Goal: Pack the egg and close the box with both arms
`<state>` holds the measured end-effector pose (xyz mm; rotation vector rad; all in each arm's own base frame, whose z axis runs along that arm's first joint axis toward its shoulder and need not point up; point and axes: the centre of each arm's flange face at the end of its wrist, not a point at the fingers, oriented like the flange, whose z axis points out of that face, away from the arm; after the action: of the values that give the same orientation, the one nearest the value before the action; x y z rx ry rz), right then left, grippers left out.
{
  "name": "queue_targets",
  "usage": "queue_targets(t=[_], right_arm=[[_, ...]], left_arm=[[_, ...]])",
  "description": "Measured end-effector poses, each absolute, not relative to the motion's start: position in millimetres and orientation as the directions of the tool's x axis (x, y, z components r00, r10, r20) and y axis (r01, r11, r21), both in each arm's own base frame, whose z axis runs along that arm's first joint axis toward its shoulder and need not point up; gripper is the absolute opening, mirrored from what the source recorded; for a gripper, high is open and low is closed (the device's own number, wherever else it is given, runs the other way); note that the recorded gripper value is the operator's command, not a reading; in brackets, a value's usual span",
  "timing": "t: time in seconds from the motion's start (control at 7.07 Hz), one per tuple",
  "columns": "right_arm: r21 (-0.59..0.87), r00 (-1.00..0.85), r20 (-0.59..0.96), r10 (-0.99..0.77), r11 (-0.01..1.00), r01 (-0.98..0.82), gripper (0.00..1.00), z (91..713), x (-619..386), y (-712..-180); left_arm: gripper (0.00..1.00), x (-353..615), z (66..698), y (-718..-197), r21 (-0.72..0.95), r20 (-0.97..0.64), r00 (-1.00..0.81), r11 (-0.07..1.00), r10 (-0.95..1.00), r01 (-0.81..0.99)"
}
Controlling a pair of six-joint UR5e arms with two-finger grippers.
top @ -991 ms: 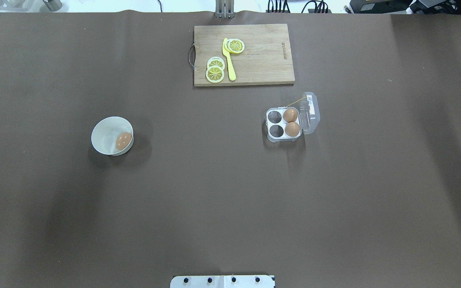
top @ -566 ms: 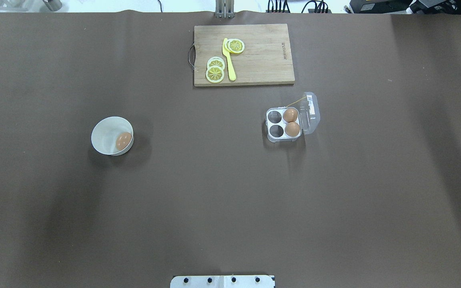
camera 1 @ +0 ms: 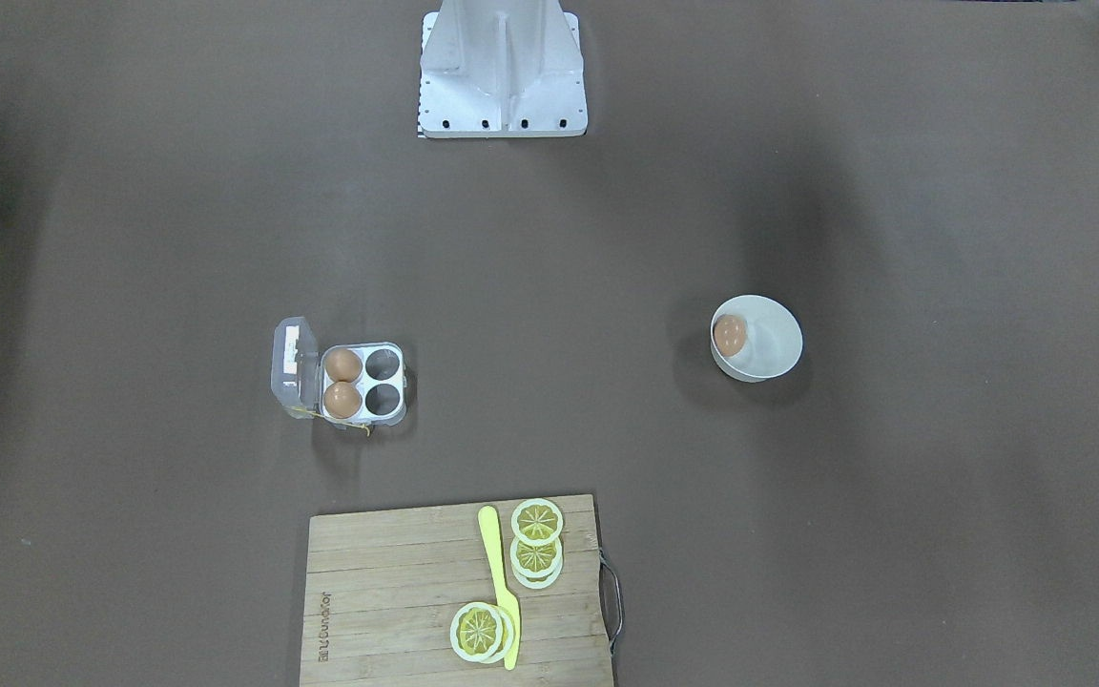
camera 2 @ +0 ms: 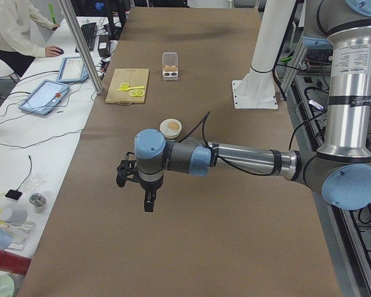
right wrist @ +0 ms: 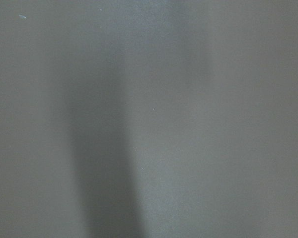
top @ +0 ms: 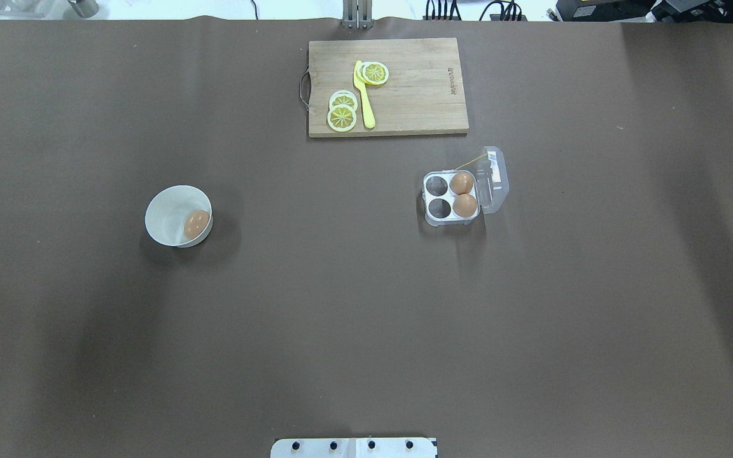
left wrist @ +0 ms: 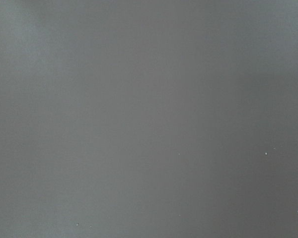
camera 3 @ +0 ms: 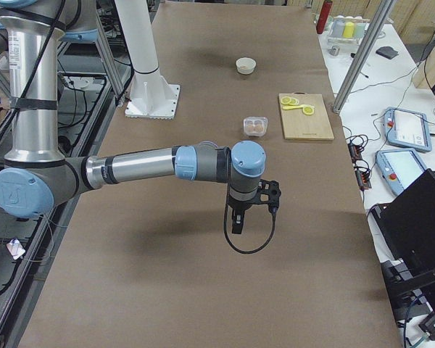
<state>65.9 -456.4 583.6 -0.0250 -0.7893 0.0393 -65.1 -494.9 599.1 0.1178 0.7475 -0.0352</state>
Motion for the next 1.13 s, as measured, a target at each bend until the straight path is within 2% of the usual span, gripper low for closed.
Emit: queue_targets(t=[1.13], right_arm=[[-0.030,0.689,0.724,0.040,0.999,-0.026,1.00,578,65,-456]], left_arm=[[0.98,-59,576,-514,0.135,-0.688,0.725,0.986,0.021,0.100]])
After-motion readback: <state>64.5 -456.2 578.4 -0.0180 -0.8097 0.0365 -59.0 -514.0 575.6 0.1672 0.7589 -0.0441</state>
